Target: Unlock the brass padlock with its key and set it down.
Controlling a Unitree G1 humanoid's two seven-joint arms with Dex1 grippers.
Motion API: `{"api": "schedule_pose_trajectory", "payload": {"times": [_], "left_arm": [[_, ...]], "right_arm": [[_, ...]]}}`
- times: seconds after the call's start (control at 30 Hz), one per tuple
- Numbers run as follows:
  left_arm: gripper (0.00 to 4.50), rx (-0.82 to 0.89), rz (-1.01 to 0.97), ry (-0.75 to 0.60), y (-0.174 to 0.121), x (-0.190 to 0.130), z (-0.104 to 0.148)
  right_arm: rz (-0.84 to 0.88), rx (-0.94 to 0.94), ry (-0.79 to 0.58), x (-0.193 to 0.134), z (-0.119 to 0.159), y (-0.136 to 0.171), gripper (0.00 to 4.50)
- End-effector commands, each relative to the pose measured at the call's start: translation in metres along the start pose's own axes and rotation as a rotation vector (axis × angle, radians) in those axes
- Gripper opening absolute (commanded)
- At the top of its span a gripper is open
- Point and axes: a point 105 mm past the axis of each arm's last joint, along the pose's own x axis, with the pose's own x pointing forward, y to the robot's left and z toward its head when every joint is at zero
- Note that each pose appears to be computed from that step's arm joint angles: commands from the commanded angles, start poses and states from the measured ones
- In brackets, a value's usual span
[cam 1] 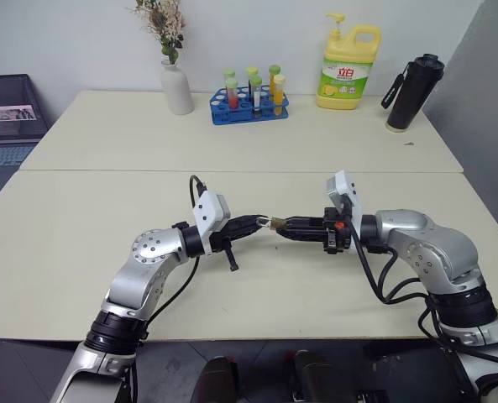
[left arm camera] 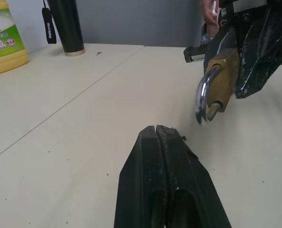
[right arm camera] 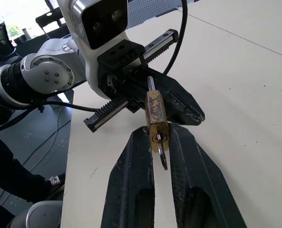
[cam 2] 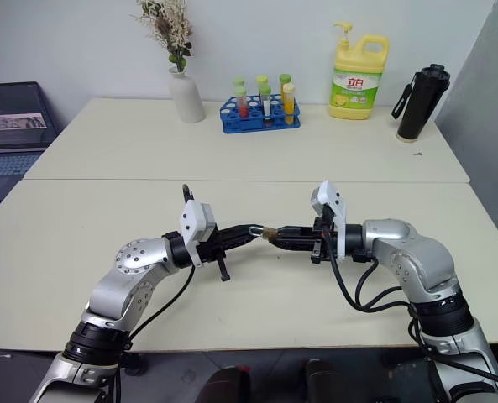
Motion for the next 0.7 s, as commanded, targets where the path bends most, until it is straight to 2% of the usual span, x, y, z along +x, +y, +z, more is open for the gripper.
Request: {"api": "schedule_pose_trajectory", "payload": {"times": [0.03, 0.7], "left_arm": [[0.00, 0.033, -0.031, -0.038, -0.008, -0.001, 0.017], [0.00, 0.030, -0.029, -0.041, -0.020, -0.014, 0.032]], "right_arm": [[0.003, -0.042, -0.029, -0.004, 0.013, 0.002, 0.10], [-0.028, -0.031, -0.004, -0.005, 0.004, -0.007, 0.10]]}}
